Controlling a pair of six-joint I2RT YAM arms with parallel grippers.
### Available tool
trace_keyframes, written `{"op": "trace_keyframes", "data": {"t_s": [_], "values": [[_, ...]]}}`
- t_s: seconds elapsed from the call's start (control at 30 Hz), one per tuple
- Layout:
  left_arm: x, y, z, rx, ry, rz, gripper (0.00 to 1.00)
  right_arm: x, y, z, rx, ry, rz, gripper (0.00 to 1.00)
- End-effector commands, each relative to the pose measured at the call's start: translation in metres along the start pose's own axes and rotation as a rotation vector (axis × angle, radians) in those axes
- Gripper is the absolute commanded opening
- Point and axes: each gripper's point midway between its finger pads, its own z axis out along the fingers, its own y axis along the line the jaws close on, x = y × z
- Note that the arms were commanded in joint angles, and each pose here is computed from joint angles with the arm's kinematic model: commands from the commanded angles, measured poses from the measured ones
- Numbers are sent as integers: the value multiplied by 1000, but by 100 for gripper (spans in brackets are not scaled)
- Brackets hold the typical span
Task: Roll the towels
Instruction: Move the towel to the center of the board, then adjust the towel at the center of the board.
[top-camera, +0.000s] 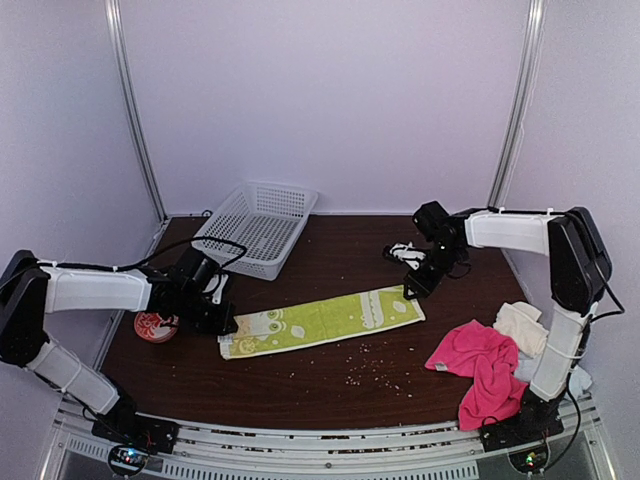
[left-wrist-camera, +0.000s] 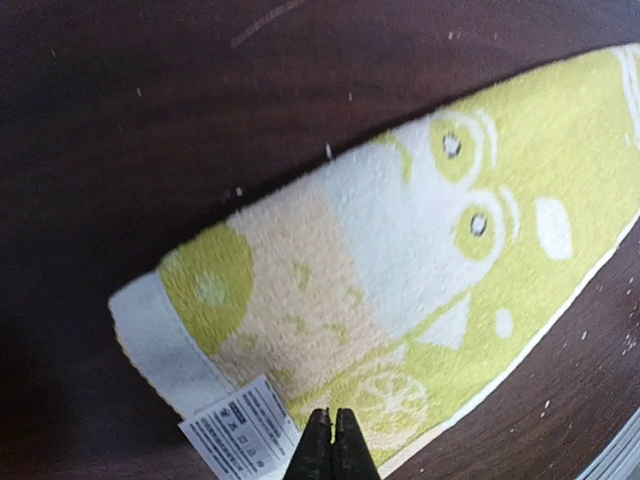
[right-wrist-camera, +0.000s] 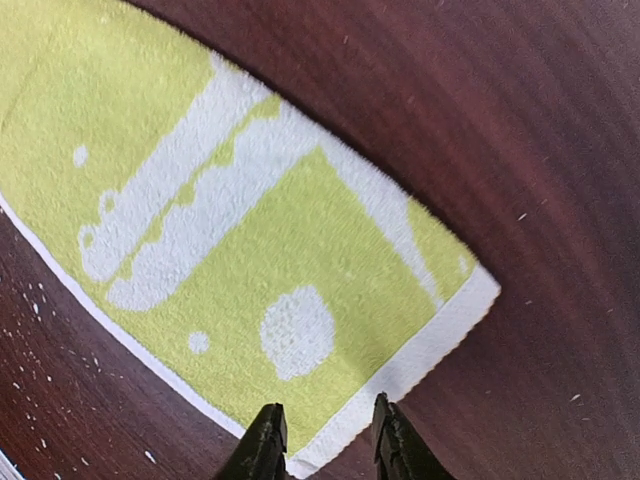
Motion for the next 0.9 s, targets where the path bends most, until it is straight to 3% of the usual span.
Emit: {"op": "trace_keyframes", "data": {"t_s": [0.0, 0.43, 0.6, 0.87], "values": [[27, -7, 11, 34, 61, 33, 0, 32, 20, 19, -99, 91, 37, 28], [39, 0, 36, 16, 114, 50, 0, 98, -1, 35, -13, 248, 95, 23], [29, -10, 41, 44, 117, 69, 0, 84, -9, 23, -2, 211, 110, 24], [8, -24, 7, 71, 46, 157, 3, 58, -4, -23, -27, 97, 100, 29]]}}
